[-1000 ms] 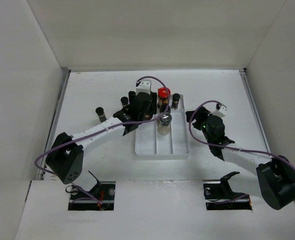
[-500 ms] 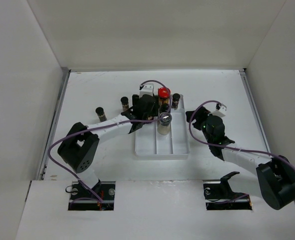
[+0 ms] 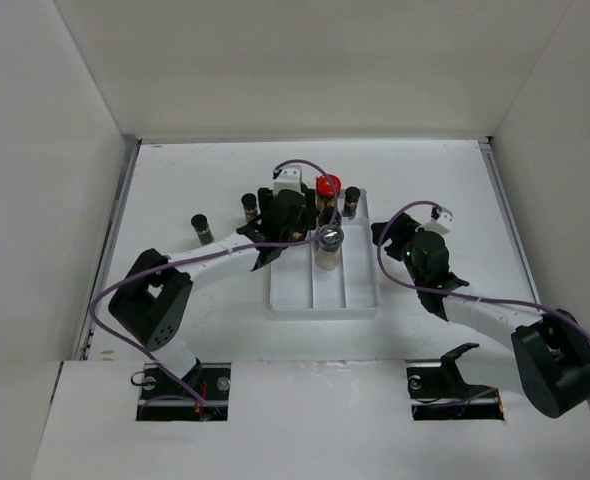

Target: Organize the condiment bottles

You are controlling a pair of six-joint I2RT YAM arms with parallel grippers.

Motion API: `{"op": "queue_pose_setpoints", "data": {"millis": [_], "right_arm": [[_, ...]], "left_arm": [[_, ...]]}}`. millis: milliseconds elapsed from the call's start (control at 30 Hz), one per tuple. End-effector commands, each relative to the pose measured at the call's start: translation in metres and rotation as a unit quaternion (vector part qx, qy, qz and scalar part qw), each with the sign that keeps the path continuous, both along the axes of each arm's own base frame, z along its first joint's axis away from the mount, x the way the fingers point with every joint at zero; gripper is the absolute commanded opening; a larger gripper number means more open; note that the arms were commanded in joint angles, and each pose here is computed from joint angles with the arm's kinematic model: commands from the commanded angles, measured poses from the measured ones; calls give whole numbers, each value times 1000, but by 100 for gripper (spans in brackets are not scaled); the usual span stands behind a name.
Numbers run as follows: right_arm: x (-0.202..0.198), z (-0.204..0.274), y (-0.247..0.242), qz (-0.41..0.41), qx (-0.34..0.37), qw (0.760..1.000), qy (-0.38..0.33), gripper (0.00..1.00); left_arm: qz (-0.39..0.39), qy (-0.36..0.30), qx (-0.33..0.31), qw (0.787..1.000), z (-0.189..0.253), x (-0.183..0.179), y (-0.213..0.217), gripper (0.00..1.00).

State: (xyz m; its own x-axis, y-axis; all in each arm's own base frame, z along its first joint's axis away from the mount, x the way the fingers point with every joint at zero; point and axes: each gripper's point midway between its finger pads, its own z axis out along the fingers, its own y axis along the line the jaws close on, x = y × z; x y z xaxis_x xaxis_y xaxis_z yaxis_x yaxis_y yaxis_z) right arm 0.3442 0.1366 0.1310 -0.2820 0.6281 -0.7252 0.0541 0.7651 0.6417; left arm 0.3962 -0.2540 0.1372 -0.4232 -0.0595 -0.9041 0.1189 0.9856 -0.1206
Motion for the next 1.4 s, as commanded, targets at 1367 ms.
{"op": "queue_pose_setpoints", "data": {"millis": [1367], "right_arm": [[9, 24, 11, 13, 10, 999, -37, 77]], "left_arm": [[153, 5, -35, 988, 1, 71, 118, 44]]}}
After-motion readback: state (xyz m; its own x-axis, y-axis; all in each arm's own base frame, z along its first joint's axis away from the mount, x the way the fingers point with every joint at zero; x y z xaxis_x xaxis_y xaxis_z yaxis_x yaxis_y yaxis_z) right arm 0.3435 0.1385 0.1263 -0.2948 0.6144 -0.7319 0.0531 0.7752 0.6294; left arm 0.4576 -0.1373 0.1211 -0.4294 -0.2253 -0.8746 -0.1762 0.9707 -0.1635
